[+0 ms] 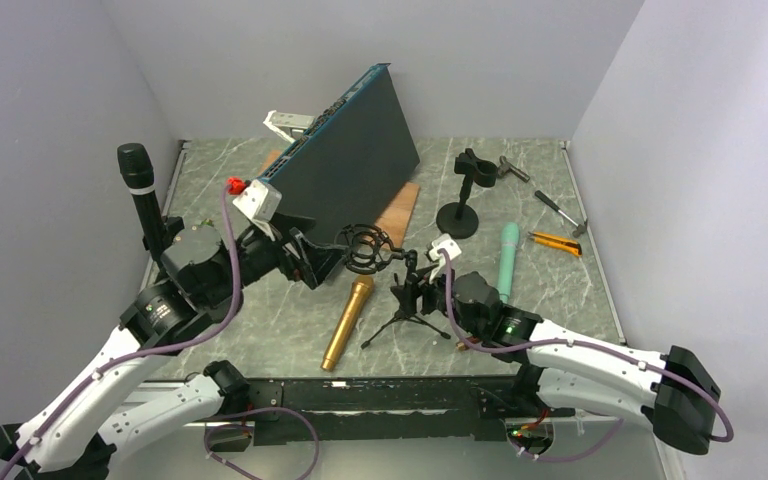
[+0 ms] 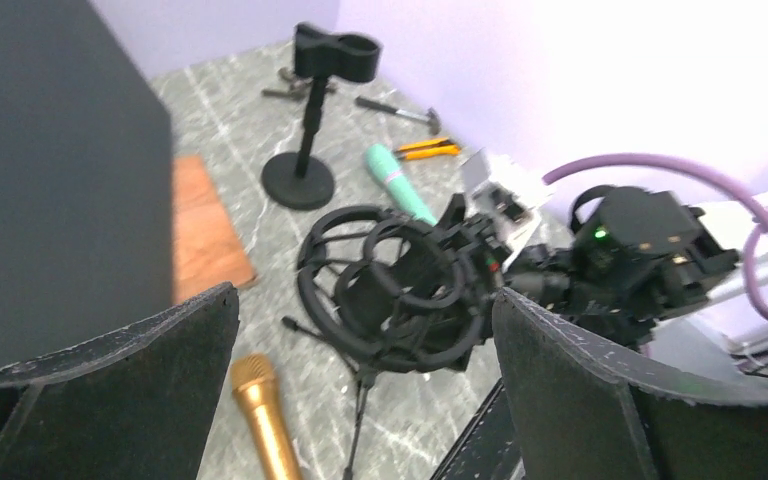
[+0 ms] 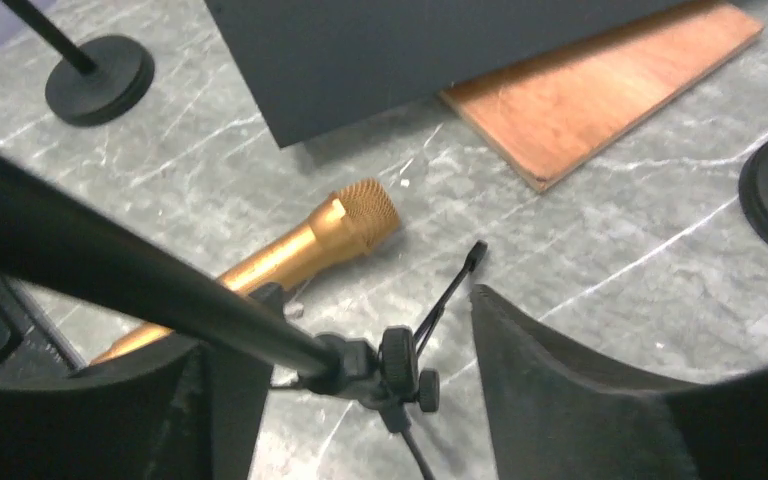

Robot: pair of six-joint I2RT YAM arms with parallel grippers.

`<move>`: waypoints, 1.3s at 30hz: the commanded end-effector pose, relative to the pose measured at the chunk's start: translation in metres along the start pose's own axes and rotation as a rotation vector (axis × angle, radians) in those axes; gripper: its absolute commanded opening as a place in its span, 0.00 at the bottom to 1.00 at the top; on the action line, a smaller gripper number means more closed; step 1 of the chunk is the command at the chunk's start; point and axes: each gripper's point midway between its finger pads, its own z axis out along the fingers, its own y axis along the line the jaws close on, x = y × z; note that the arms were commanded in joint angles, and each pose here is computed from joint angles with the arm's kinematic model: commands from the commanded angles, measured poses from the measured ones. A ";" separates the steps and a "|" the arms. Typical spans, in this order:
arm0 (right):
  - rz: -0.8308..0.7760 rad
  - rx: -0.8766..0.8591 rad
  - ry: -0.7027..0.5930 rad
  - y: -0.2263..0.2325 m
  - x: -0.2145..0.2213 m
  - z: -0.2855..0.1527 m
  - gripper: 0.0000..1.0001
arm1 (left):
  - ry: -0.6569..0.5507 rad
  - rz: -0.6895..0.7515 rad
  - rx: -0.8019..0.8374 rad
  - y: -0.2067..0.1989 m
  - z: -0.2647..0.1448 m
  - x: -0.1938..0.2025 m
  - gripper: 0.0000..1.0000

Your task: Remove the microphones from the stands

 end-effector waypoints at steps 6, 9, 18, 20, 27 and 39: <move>0.079 -0.078 0.048 0.016 -0.029 -0.044 0.90 | -0.068 -0.001 0.145 -0.032 -0.004 -0.032 0.99; 0.118 -0.090 0.037 0.015 -0.033 -0.062 0.94 | -0.045 0.002 0.136 -0.030 -0.003 -0.026 0.99; 0.290 0.067 -0.062 -0.020 -0.030 -0.083 0.94 | 0.016 0.000 0.144 -0.028 0.005 -0.010 0.99; 0.347 0.074 -0.079 -0.021 -0.035 -0.080 0.92 | 0.039 -0.003 0.142 -0.028 0.008 -0.006 0.99; 0.599 0.163 0.021 -0.045 -0.042 -0.066 0.89 | 0.046 -0.014 0.122 -0.024 0.005 -0.002 0.99; 1.055 -0.060 0.149 -0.037 -0.030 -0.028 0.82 | 0.061 -0.039 0.122 -0.023 0.002 0.009 0.99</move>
